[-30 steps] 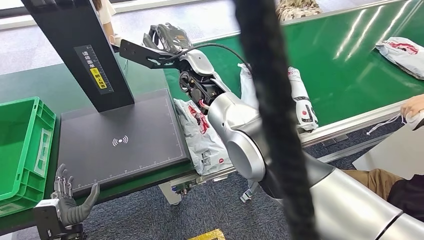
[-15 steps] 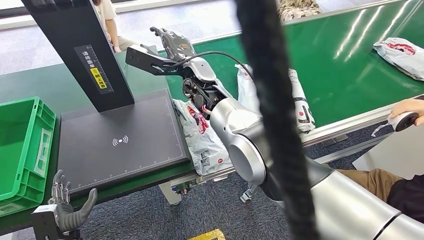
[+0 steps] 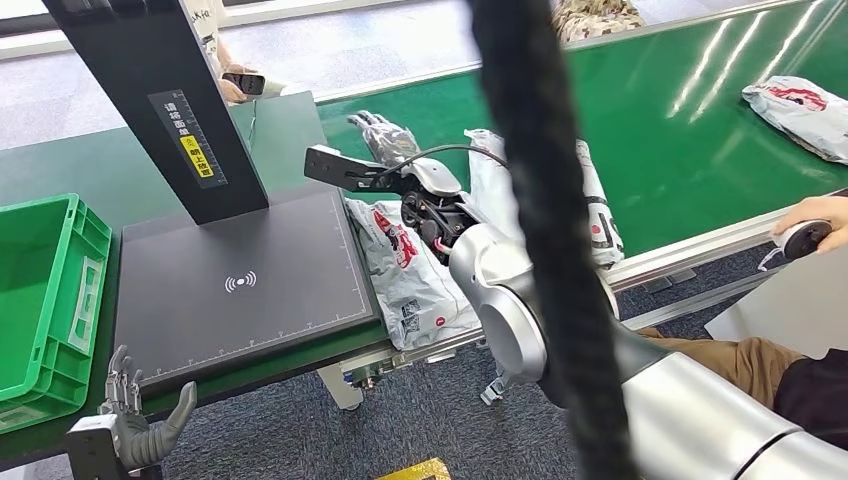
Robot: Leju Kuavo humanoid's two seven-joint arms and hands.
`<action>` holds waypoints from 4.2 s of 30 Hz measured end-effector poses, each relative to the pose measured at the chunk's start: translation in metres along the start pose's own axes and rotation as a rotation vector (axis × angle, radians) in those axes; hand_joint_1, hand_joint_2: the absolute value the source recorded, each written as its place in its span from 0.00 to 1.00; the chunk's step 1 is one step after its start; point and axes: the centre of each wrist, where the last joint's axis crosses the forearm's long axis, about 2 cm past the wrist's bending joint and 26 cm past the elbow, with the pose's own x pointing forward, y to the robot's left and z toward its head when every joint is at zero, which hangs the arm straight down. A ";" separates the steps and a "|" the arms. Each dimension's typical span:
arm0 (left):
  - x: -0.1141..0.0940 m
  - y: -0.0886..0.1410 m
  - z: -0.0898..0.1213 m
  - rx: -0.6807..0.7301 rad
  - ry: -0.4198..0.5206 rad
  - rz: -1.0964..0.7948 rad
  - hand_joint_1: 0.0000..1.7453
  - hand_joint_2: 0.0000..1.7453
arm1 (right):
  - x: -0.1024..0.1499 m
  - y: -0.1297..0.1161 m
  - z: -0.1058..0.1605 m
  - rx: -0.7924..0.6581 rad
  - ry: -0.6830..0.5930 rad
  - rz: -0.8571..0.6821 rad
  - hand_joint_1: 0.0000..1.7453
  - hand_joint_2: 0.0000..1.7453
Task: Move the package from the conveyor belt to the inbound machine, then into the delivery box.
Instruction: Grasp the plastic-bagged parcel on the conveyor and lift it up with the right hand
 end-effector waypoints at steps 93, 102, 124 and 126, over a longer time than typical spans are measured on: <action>0.008 -0.005 0.002 0.082 -0.031 0.021 0.00 1.00 | -0.113 0.141 0.108 0.297 0.254 -0.243 0.00 1.00; 0.009 -0.004 -0.001 0.081 -0.035 0.020 0.00 1.00 | -0.107 0.155 0.116 0.293 0.259 -0.283 0.00 1.00; 0.008 -0.003 -0.001 0.089 -0.030 0.012 0.00 1.00 | -0.093 0.166 0.118 0.283 0.246 -0.324 1.00 1.00; 0.008 -0.003 0.000 0.089 -0.029 0.011 0.00 1.00 | -0.092 0.167 0.118 0.283 0.244 -0.329 1.00 1.00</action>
